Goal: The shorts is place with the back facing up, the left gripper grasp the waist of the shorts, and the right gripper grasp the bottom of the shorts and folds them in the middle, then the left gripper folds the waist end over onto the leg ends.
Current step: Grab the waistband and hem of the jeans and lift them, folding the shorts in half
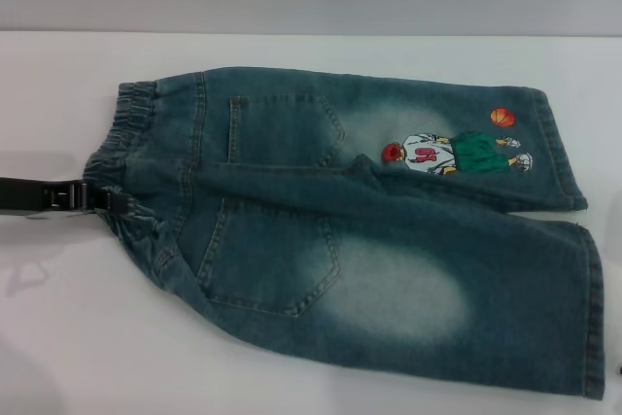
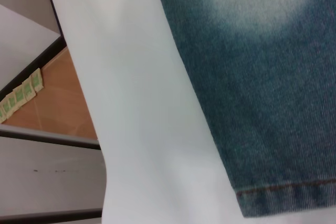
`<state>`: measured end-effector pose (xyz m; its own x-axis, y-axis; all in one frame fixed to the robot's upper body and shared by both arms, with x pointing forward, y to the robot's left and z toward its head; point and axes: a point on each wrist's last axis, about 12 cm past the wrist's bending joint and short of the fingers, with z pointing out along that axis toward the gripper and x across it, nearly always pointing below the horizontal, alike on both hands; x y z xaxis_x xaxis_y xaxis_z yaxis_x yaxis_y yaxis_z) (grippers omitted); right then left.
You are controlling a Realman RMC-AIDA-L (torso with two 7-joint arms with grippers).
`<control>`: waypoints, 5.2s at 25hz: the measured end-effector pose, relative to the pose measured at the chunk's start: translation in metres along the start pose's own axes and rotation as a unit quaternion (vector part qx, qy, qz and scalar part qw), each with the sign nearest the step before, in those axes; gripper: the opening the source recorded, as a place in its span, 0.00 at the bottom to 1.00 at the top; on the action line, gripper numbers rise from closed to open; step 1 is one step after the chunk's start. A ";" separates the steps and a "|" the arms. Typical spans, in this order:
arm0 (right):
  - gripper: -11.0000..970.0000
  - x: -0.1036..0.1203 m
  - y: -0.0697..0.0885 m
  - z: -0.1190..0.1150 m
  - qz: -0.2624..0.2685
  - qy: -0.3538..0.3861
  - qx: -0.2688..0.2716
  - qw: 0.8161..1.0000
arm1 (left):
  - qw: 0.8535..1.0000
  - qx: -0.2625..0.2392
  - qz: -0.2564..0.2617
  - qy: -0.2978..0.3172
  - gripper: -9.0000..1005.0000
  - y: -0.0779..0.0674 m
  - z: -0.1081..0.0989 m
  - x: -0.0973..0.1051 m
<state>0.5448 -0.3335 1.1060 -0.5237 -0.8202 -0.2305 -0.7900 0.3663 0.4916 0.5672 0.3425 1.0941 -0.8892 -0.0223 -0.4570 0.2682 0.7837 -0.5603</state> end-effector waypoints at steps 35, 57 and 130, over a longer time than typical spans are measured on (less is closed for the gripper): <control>0.61 -0.017 0.002 0.007 -0.022 0.008 0.007 1.000 | 1.000 -0.001 0.001 0.000 0.12 0.000 0.000 0.001; 0.61 -0.012 0.005 0.008 -0.018 0.029 -0.003 0.999 | 1.000 0.002 0.003 0.002 0.13 0.000 0.001 0.001; 0.05 -0.045 0.014 0.002 -0.087 -0.046 0.034 0.995 | 1.000 0.001 0.009 0.004 0.16 0.004 -0.005 0.004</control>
<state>0.5567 -0.2906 1.1213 -0.4027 -0.8307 -0.3845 -0.8887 0.2543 0.3814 0.5623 0.3485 1.0937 -0.8871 -0.0043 -0.4615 0.2841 0.7829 -0.5535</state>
